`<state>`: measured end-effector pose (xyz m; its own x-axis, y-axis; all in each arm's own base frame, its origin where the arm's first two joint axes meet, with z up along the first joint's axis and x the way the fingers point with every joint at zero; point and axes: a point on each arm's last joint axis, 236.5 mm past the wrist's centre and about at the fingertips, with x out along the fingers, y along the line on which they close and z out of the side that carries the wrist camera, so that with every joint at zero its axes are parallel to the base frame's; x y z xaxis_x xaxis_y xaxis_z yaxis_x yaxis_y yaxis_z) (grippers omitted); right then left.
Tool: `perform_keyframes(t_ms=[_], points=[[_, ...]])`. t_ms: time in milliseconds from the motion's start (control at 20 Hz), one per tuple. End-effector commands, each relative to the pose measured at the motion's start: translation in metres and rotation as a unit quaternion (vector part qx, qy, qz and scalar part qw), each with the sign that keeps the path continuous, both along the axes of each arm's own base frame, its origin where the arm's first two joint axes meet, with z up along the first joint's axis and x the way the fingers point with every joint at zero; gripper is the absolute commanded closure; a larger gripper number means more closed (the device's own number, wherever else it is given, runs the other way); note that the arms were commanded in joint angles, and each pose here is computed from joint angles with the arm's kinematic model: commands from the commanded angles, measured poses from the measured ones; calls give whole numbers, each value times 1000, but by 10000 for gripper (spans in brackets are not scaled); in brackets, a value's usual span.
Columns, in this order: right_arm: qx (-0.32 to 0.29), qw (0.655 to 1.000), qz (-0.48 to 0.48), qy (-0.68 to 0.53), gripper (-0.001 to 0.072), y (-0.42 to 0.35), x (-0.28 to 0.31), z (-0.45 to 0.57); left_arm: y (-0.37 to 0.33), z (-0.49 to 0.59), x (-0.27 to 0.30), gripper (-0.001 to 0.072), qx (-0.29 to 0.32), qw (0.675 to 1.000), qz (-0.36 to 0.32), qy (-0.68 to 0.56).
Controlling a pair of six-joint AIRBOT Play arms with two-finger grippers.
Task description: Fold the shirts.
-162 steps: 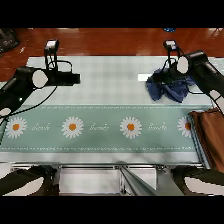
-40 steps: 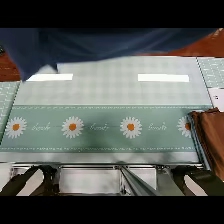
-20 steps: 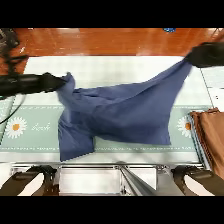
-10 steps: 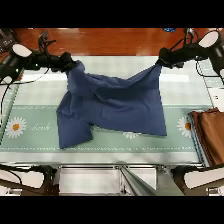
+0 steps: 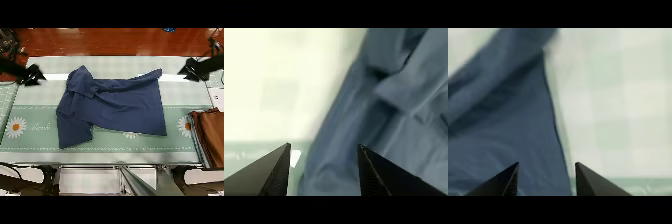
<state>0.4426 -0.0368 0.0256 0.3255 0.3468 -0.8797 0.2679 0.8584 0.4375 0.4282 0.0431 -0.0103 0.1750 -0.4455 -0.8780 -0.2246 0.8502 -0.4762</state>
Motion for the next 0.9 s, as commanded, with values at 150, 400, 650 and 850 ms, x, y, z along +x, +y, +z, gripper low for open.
perform_keyframes(t_ms=[150, 400, 650, 850], points=[[32, 999, -33, 1, 303, 25, -100, -47, -30, -40, -90, 198, -200, 976, 20, 80], [46, 999, -25, -14, 303, 44, -126, -39, -37, -62, -77, 198, -169, 983, 38, 65], [46, 999, -15, -12, 303, 48, -134, -33, -46, -84, -86, 235, -126, 987, 10, 103], [46, 999, -19, -10, 303, 47, -134, -33, -52, -84, -85, 235, -125, 987, 4, 104]])
